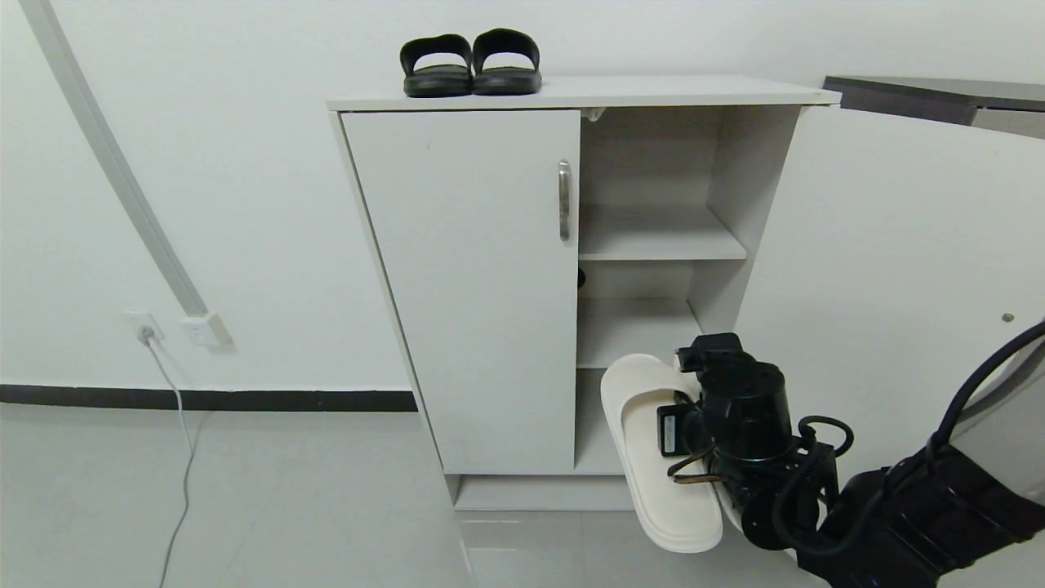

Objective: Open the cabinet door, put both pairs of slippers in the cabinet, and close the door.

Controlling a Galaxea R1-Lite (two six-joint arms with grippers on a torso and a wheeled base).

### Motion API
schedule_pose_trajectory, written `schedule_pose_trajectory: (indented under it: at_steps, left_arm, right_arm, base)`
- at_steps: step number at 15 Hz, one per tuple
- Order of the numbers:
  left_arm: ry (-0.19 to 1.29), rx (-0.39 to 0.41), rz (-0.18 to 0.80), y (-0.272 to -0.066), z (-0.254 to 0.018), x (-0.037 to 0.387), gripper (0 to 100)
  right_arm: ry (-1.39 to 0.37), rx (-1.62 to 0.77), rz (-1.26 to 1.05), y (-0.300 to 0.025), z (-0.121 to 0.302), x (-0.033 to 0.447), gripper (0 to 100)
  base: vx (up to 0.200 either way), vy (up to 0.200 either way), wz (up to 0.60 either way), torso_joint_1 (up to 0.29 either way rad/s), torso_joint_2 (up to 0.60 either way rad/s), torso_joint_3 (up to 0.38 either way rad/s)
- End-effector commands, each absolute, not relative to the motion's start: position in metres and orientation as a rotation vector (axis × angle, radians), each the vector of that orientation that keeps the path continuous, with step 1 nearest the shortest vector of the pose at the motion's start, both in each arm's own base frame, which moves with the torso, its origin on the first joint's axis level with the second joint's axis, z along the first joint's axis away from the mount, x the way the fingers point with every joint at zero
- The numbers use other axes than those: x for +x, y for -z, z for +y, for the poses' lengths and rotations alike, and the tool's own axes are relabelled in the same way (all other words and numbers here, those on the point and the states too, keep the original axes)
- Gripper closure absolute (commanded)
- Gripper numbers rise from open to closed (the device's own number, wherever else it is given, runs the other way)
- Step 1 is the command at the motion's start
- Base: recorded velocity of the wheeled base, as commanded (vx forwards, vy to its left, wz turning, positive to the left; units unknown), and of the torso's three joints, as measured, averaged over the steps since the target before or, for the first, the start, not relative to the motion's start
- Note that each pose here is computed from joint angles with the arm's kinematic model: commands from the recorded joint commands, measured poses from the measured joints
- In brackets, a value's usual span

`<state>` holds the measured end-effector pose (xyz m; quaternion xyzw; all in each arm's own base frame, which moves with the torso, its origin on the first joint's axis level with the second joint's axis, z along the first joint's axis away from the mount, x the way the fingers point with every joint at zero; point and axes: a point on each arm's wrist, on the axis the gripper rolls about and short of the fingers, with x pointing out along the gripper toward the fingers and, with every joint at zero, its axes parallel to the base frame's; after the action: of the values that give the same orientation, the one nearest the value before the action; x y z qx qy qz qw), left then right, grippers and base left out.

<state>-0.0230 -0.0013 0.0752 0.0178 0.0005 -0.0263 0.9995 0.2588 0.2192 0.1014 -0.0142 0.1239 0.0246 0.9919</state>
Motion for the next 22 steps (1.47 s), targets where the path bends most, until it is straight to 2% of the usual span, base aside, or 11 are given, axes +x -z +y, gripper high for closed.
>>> schedule_pose_trajectory:
  at_steps: [1,3,9,15,19,22]
  left_arm:
    - [0.051,0.031,0.002,-0.075,-0.001,-0.023,100]
    - [0.051,0.029,0.004,-0.075,-0.001,-0.023,100]
    - [0.051,0.026,0.004,-0.075,-0.001,-0.023,100]
    - [0.051,0.026,0.002,-0.076,-0.001,-0.023,100]
    - [0.051,0.026,0.002,-0.076,-0.001,-0.023,100]
    - [0.049,0.026,0.004,-0.075,-0.001,-0.023,100]
  right_arm:
    - [-0.046,-0.032,0.252,-0.095,0.224,0.263,100]
    - [-0.040,-0.018,0.233,-0.091,0.228,0.269,100]
    - [-0.032,-0.023,0.238,-0.082,0.233,0.274,100]
    - [-0.061,-0.010,0.219,-0.048,0.274,0.301,100]
    - [-0.027,0.018,0.198,-0.038,0.279,0.326,100]
    - [-0.027,0.007,0.213,-0.029,0.280,0.327,100]
  base:
    - [0.000,0.000,0.00,0.000,0.00,0.000]
    - [0.000,0.000,0.00,0.000,0.00,0.000]
    - [0.000,-0.200,0.00,0.002,0.00,0.004]
    - [0.000,0.000,0.00,0.000,0.00,0.000]
    - [0.000,0.000,0.00,0.000,0.00,0.000]
    - [0.000,0.000,0.00,0.000,0.00,0.000]
